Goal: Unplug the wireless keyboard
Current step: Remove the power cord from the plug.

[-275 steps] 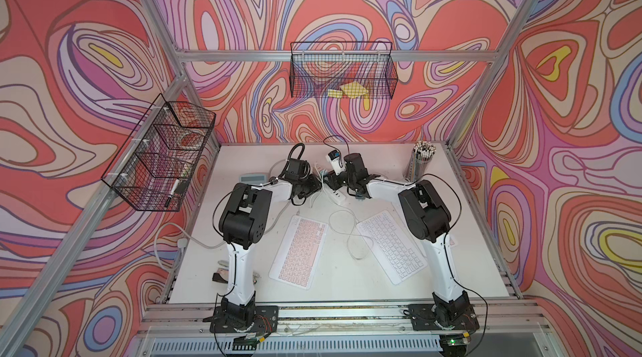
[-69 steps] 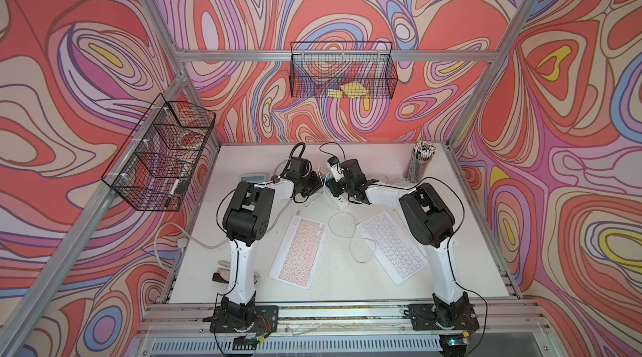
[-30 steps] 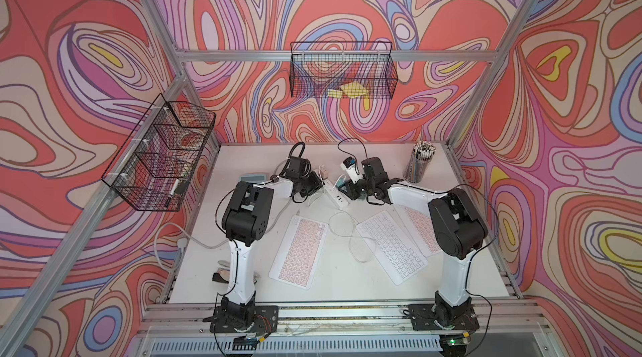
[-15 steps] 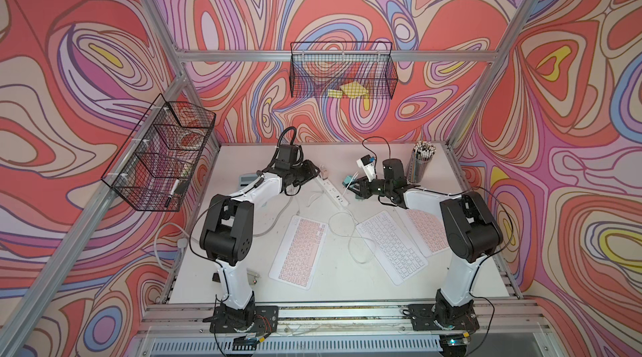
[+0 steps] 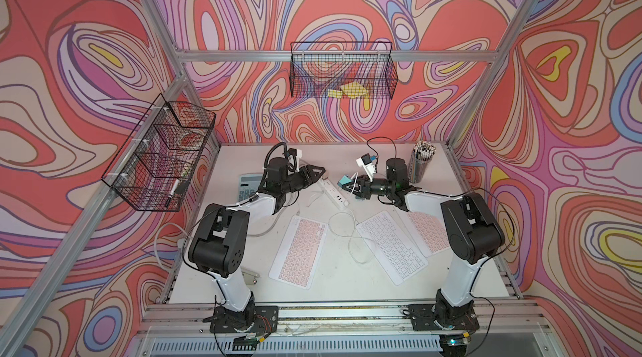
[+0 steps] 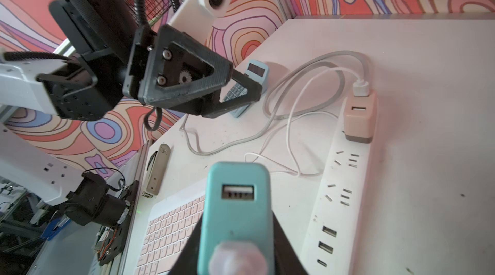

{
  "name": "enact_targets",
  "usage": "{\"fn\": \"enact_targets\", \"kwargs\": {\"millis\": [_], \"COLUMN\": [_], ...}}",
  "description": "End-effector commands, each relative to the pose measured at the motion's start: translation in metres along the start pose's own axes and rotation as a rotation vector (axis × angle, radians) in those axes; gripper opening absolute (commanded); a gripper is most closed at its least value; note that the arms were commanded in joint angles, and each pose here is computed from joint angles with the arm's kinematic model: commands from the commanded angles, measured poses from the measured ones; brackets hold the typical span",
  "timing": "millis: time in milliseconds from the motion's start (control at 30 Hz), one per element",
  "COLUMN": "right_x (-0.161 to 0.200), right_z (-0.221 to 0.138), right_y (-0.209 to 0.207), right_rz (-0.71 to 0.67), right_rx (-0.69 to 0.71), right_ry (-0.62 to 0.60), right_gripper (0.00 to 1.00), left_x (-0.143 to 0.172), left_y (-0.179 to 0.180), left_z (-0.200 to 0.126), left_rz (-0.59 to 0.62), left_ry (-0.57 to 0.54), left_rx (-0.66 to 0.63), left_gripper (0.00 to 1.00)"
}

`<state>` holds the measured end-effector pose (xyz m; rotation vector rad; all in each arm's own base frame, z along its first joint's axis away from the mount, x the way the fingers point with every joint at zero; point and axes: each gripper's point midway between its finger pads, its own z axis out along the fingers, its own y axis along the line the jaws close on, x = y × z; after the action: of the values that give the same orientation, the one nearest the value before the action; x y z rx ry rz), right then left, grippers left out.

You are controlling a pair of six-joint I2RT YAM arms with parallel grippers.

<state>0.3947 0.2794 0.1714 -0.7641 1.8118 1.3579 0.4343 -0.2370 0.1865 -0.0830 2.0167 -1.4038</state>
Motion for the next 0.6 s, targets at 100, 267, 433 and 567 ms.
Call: {"fn": "enact_targets", "kwargs": {"millis": [100,267,433,567], "right_x": [-0.015,-0.011,-0.012,-0.013], "right_z": [-0.004,-0.005,-0.006,-0.006], "right_y": [0.029,0.032,0.036,0.040], "right_rz": [-0.006,0.009,0.018,0.029], "right_rx": [-0.129,-0.146,-0.163,-0.198], "right_ry": [-0.053,-0.044,-0.056,-0.067], "right_gripper": [0.05,0.06,0.06,0.06], "left_x": [0.011,0.029,0.034,0.039], "left_y": [-0.077,-0.093,-0.095,-0.094], "left_z": [-0.004,0.001,0.003,0.009], "left_rz": [0.181,0.242,0.238,0.235], "left_ry": [-0.003,0.049,0.058,0.080], "left_rx": [0.267,0.301,0.327,0.324], "left_gripper": [0.52,0.54,0.54,0.54]}}
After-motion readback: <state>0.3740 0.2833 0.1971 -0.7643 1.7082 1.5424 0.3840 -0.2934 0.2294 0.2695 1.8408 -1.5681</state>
